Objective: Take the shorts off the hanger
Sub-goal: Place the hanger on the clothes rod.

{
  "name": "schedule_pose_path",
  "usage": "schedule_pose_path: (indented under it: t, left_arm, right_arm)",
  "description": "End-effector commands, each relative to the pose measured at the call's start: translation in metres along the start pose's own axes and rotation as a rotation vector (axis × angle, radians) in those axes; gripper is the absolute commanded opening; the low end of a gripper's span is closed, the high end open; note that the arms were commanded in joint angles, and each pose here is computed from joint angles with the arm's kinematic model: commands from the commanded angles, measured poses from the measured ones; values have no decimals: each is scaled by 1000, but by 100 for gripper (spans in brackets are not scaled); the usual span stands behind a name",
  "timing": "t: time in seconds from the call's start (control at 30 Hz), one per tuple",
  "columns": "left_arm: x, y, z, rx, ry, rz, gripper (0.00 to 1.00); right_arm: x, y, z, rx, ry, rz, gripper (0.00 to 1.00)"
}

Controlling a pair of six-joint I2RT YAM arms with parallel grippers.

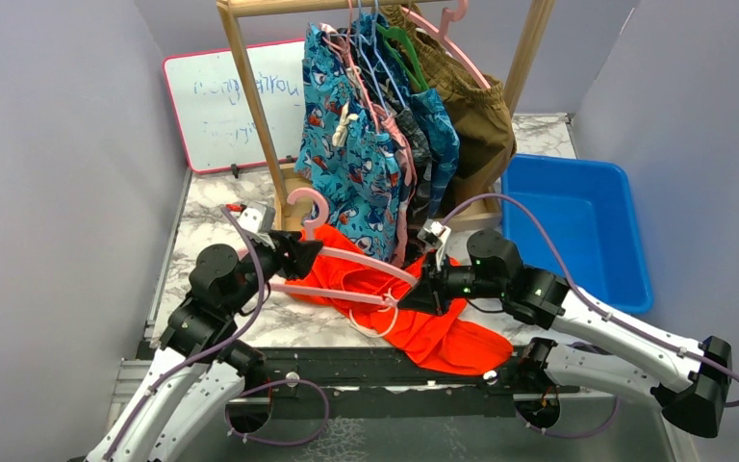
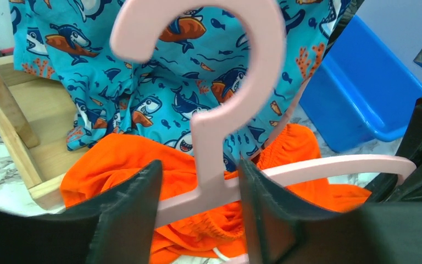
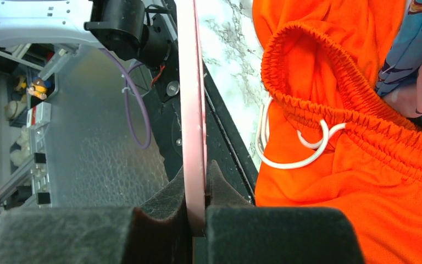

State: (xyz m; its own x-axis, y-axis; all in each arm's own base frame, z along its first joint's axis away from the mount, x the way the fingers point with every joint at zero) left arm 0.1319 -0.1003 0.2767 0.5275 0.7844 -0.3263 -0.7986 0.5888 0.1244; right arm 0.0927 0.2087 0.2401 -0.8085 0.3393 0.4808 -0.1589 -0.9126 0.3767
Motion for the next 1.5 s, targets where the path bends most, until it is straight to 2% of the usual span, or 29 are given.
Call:
schedule_pose_path:
  t: [0.0,0.13,0.2,0.23,0.47,0.6,0.7,0.87,1.0,1.2,1.47]
  left_arm:
    - [0,3,3,-28,-4,10,64]
    - [1,14,10,-87,-5,45,83]
    - [3,23,14,-142,-1,76,98]
    - [3,28,16,-172,2,90,99]
    - [15,70,25,-392,74,264,99]
    - [24,81,23,-438,118,362,99]
    - [27,80,22,-430,131,398,99]
    - [29,76,20,-402,131,424,99]
    - [31,75,19,-392,137,449,99]
    - [32,70,17,-367,141,463,99]
    - [32,56,13,-285,122,457,99]
  right_arm:
    - [6,6,16,-98,30,2,1]
    - [2,9,13,-94,25,-52,1]
    - [0,11,12,-98,19,-78,1]
    - [-1,12,12,-99,17,-94,1]
    - [-1,28,18,-124,26,-198,1]
    - [6,46,27,-193,35,-234,1]
    - [11,64,36,-278,19,-292,1]
    - [19,91,51,-324,4,-388,1]
    - [28,100,70,-391,14,-387,1]
    - [36,91,105,-447,50,-369,1]
    - [30,68,147,-499,40,-455,1]
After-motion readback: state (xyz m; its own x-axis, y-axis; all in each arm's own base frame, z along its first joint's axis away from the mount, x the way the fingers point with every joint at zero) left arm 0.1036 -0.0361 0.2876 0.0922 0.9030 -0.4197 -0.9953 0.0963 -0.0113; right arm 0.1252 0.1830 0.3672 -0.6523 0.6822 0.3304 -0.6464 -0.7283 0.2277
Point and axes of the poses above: each gripper's point midway between its finger pads, its own y axis back along the fingers, its own x axis along the line the jaws close on, z = x × y, the point moved 9 cm from there along y, back along the fingers, and after that the axes turned 1 degree about y, right-handed, at the moved point
